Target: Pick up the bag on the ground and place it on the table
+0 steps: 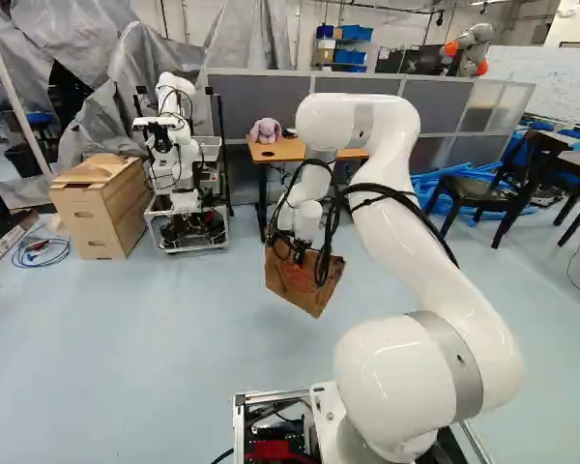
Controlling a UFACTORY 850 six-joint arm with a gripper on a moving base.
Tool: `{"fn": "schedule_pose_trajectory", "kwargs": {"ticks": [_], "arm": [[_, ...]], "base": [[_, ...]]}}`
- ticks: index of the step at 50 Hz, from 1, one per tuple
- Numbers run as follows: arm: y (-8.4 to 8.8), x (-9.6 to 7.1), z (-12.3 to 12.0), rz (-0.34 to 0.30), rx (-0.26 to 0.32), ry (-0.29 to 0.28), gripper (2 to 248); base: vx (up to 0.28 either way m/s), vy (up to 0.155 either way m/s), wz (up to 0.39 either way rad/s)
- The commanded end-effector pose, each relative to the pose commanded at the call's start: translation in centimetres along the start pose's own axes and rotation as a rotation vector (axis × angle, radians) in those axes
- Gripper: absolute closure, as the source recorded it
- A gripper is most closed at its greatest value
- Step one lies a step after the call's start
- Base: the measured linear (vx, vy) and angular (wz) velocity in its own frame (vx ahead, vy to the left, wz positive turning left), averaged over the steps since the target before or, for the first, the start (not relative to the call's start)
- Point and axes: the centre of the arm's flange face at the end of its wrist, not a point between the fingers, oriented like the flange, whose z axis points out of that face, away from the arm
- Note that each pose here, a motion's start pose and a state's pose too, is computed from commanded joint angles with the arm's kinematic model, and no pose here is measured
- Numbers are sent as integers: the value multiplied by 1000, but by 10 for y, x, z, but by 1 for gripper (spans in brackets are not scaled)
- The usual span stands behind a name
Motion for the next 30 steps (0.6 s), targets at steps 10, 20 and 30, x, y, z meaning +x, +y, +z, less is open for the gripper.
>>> {"fn": "schedule_pose_trajectory", "kwargs": {"ticks": [10,20,30], "arm": [[1,1,-15,0,-11,7,229],[3,1,-29,0,-23,15,229],[4,2,-44,1,-35,23,229]], "base": [[0,0,0],[0,0,0],[0,0,0]]}}
